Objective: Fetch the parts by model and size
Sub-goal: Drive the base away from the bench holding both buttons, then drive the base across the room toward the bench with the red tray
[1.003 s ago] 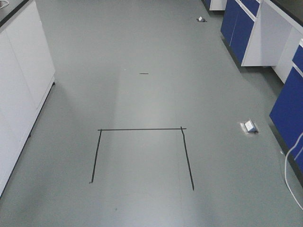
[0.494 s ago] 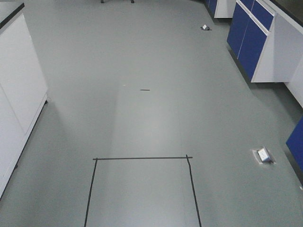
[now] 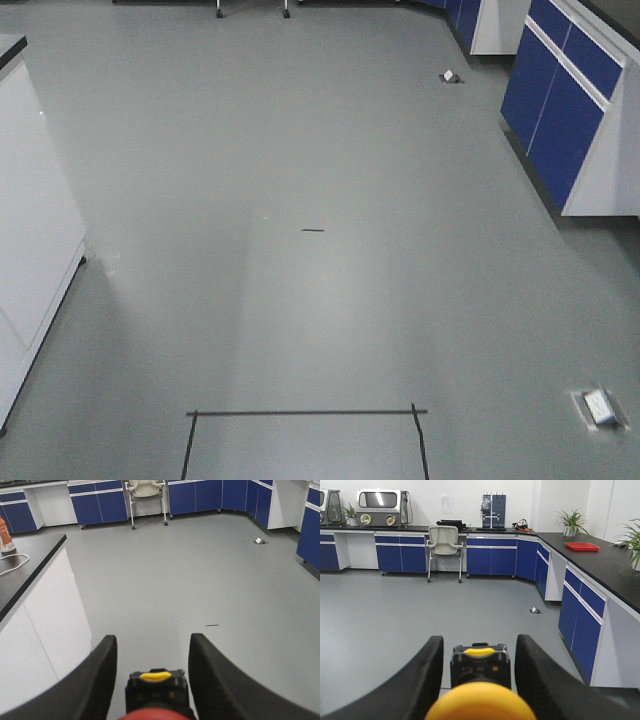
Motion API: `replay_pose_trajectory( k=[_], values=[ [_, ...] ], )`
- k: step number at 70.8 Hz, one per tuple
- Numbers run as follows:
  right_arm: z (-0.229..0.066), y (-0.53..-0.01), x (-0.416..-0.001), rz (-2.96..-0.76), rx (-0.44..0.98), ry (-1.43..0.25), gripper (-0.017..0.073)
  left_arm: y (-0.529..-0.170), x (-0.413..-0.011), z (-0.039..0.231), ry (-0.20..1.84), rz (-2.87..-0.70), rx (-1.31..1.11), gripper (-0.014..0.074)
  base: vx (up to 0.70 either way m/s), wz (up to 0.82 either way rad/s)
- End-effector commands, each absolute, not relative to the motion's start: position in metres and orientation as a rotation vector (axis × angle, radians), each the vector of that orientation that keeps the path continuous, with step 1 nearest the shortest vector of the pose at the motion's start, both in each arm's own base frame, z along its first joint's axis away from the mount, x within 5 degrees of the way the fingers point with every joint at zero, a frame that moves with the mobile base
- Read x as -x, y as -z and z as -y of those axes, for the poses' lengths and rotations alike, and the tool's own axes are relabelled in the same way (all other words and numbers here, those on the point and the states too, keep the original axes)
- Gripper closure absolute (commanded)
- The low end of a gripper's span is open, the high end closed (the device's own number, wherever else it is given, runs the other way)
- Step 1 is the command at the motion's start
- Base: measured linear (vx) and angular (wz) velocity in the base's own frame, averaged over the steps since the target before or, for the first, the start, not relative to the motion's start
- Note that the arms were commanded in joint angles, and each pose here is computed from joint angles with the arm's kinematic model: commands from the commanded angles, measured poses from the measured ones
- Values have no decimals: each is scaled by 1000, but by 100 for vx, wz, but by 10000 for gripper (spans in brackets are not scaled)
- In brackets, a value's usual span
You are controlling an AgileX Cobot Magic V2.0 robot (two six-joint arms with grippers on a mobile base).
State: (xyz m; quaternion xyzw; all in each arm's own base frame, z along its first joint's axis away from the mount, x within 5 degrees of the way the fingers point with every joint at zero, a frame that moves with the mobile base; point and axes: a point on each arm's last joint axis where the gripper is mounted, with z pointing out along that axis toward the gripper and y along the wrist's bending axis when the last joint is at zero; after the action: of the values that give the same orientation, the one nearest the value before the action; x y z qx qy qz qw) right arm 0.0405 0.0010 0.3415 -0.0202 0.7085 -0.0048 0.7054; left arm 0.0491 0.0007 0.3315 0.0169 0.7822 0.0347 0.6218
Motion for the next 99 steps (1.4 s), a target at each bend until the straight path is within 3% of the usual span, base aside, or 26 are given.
replay_pose_trajectory(
  k=[1, 99],
  values=[
    [-1, -356, -40, -1484, 42, 20, 565, -347, -50, 0, -72, -1697, -38, 598, 50, 3],
    [-1, -356, -40, -1484, 42, 20, 565, -347, -50, 0, -72, -1698, -38, 598, 52, 0]
  ],
)
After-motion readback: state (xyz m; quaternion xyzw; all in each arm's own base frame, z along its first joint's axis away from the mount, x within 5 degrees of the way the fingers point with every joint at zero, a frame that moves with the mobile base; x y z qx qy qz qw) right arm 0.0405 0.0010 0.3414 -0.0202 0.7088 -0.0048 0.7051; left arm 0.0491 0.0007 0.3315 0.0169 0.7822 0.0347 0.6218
